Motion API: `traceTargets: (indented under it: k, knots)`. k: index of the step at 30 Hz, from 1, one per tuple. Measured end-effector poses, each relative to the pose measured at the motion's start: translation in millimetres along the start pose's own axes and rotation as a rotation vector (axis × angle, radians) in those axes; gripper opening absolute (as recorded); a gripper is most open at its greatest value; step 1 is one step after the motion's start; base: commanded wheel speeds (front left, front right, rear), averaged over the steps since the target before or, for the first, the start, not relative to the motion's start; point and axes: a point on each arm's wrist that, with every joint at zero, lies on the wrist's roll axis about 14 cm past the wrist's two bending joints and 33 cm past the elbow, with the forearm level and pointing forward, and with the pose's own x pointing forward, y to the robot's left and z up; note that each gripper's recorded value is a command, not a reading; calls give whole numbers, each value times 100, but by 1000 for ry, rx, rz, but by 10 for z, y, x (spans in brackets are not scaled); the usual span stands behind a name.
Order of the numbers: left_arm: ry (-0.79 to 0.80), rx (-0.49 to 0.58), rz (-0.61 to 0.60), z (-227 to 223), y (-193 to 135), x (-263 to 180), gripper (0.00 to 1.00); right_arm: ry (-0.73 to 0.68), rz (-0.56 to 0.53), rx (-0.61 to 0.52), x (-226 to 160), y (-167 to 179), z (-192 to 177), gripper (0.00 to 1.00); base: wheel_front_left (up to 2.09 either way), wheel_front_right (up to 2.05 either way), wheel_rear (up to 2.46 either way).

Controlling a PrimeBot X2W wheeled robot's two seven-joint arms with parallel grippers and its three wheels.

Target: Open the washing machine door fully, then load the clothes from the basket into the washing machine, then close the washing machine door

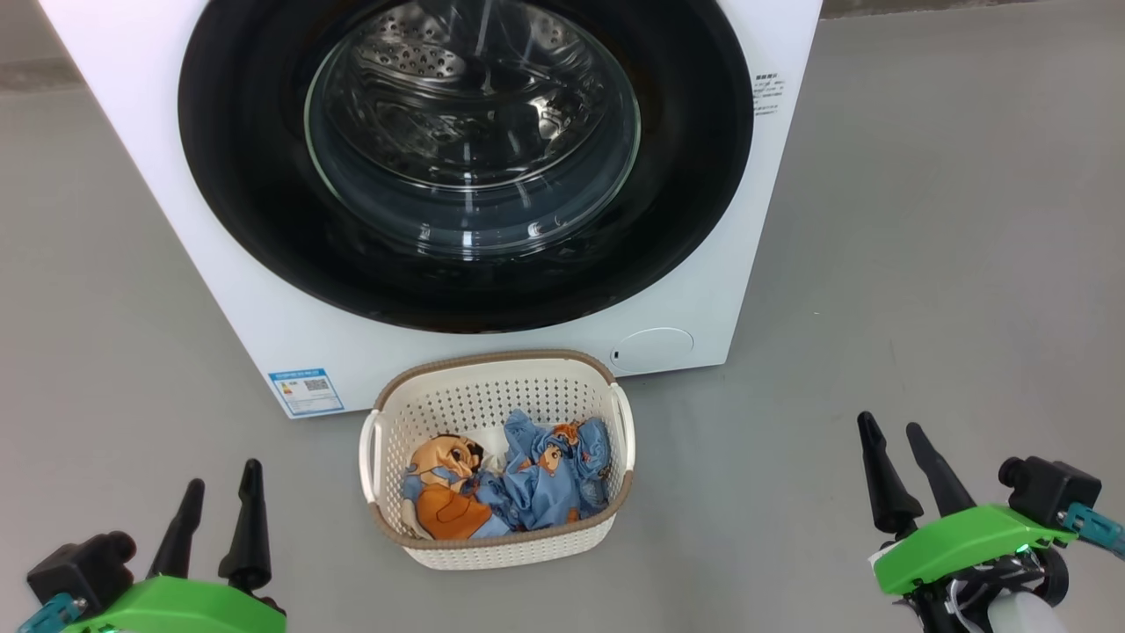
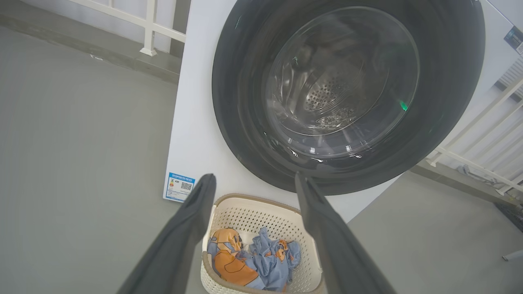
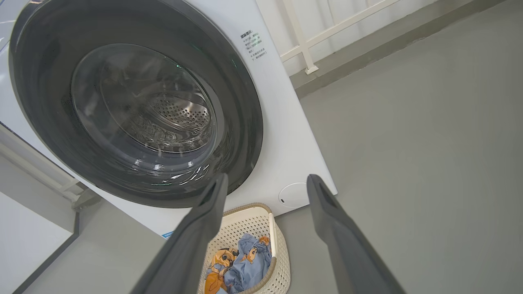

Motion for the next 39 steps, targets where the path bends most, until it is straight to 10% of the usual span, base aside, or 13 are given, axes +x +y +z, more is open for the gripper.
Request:
traceTargets:
  k: [39]
  knots:
    - [-40, 491, -52, 63, 25, -23, 100, -55, 102, -509, 170, 170, 122, 100, 0, 0, 0]
